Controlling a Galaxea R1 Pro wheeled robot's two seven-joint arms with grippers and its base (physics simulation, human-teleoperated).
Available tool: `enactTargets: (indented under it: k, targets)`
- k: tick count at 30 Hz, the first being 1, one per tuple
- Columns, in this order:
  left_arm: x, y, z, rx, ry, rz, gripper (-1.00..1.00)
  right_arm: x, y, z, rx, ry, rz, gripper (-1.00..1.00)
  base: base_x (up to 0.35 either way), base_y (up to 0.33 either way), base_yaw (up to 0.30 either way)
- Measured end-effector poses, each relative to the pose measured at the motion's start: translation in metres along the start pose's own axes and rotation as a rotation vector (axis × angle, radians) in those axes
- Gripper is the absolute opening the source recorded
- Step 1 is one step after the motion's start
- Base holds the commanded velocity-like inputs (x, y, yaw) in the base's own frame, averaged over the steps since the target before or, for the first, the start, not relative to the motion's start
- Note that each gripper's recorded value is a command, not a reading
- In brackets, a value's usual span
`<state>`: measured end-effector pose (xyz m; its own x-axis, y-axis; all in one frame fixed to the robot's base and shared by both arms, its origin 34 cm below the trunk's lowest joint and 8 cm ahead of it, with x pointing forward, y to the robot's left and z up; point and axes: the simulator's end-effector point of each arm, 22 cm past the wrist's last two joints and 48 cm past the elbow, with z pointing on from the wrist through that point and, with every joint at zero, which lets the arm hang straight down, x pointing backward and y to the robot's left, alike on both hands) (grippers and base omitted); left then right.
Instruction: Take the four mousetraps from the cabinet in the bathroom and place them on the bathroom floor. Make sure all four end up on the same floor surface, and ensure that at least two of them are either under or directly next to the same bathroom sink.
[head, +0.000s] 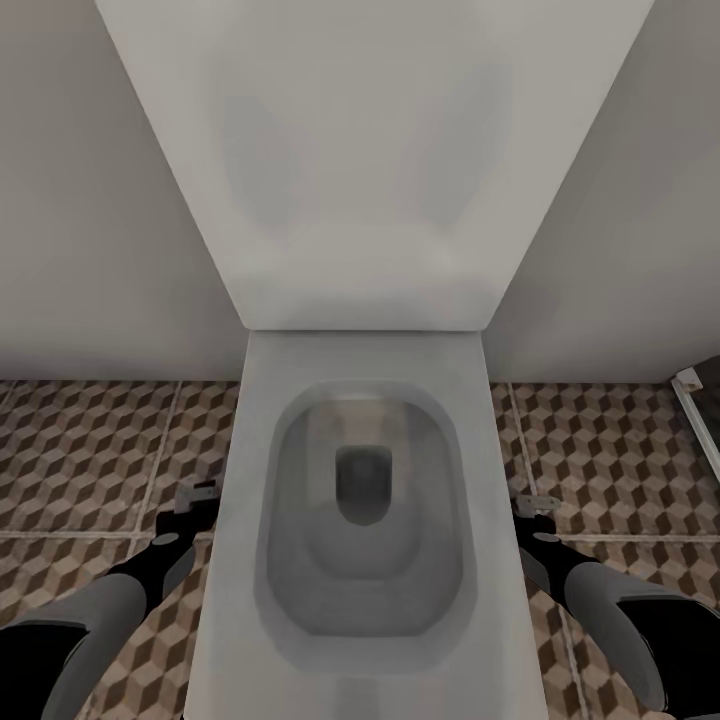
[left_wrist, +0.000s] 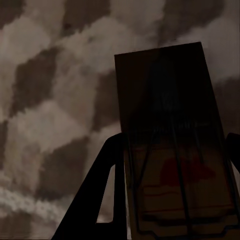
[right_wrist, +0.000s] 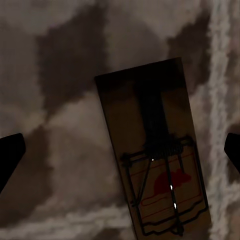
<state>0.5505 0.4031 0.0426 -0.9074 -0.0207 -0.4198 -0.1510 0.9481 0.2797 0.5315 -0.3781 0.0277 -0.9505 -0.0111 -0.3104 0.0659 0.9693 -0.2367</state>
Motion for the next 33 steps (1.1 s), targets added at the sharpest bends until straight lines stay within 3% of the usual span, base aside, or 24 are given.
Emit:
enactTargets:
  k: [12, 33]
  targets:
    - [0.010, -0.003, -0.002, -0.001, 0.016, -0.010, -1.00, -0.001, 0.000, 0.000, 0.000, -0.002, 0.001, 1.00, 0.000, 0.000, 0.000]
    - [0.019, -0.002, -0.006, 0.001, -0.007, 0.002, -1.00, -0.001, -0.001, 0.000, 0.002, -0.004, 0.002, 1.00, 0.000, 0.000, 0.000]
